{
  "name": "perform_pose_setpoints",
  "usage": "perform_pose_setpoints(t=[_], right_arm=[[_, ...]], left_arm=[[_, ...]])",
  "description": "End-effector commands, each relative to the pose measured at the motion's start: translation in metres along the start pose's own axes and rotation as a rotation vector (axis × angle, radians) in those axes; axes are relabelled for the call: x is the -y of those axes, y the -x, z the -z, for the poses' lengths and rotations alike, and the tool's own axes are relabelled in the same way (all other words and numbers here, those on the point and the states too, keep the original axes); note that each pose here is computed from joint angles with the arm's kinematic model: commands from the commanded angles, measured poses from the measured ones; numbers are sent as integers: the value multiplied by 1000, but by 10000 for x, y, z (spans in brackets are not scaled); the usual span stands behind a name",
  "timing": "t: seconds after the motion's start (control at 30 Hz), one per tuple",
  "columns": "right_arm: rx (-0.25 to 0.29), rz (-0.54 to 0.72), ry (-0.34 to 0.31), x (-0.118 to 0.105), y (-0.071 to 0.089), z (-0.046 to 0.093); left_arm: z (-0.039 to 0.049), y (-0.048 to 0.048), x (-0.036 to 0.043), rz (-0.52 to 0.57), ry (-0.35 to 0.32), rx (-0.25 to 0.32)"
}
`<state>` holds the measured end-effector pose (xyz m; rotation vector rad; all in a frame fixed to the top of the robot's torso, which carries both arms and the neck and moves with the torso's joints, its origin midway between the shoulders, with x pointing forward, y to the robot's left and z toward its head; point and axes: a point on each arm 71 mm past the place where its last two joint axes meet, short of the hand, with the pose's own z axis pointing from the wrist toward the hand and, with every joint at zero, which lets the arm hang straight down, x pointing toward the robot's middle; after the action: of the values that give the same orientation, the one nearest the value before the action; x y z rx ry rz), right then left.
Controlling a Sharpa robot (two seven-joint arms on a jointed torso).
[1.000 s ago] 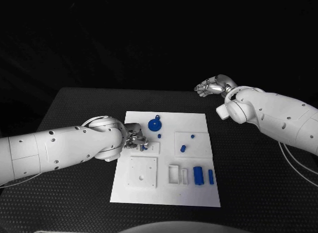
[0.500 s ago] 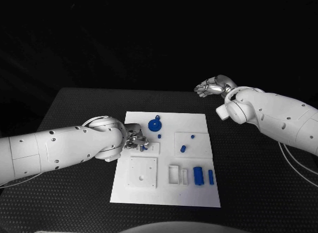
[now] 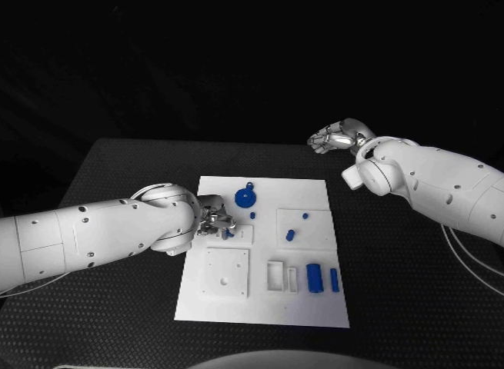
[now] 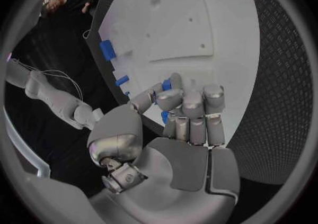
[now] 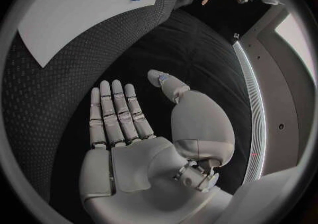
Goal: Assemble the parts on the task board
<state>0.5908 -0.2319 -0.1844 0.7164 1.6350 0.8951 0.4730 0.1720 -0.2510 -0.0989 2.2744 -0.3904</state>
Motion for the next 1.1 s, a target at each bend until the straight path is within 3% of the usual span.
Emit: perform_pose_setpoints(t=[0.03,0.4,1.1], right_arm=[[-17,2,4,-6,-18,0],[-18,3,3,-5,-17,0],[-18,3,3,-2,-13,3]], left_arm=[[-14,-56,35,6,-9,-22],[-29,-45,30,62,1,-51],[-25,-30,5,7,15,-50]])
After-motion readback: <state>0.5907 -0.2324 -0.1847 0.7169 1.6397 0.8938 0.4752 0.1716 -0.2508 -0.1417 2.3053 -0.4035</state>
